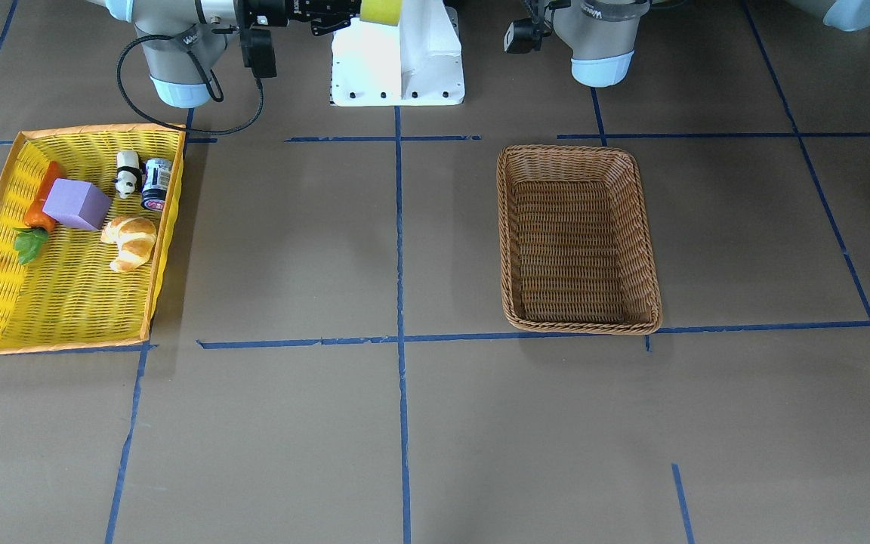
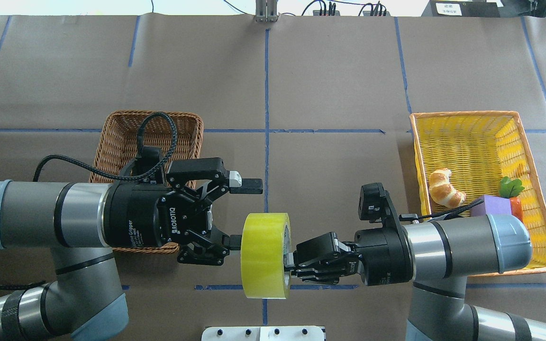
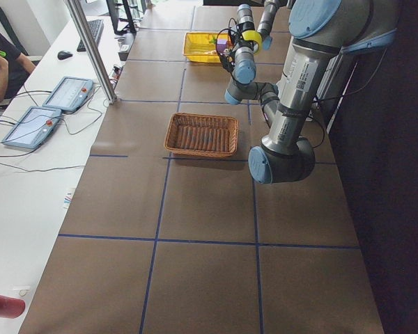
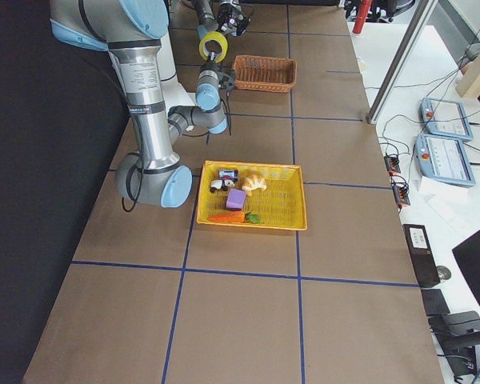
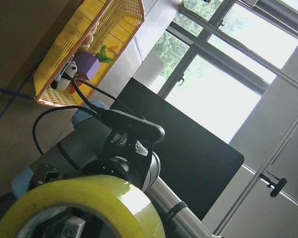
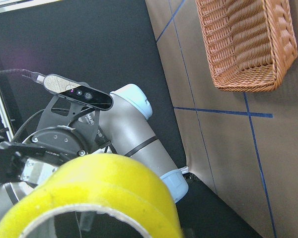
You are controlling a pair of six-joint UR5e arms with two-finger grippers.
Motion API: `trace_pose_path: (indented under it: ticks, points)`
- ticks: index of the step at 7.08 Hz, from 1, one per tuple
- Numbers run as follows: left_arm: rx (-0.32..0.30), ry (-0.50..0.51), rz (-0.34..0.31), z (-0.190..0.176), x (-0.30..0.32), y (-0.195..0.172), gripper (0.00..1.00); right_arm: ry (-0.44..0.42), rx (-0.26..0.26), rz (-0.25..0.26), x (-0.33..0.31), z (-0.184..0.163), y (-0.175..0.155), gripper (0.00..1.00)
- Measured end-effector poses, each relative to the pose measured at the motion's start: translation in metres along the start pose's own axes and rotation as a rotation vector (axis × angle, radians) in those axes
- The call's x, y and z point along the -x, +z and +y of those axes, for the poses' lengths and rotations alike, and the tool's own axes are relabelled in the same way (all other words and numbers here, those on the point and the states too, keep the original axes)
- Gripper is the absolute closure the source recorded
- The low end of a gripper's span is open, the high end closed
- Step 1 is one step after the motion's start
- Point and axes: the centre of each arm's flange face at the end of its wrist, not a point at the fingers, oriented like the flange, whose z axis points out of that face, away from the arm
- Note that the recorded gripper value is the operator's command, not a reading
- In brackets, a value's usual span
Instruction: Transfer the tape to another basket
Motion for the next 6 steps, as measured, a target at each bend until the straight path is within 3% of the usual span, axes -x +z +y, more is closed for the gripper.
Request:
trace_pose_path:
  ticks: [3,5,6]
  points:
    - [0.002,-0.012,0.006,0.0045,0.0040,0.0053,0.04,0.003,-0.006,-0.006,-0.0010,0.0015,0.0027,0.97]
    - [0.002,-0.014,0.005,0.0049,0.0050,0.0060,0.28,0.004,-0.016,-0.012,-0.0009,0.0011,0.0031,0.84]
    - [0.003,-0.015,0.004,0.0052,0.0058,0.0063,0.61,0.005,-0.025,-0.016,-0.0008,0.0006,0.0034,0.68]
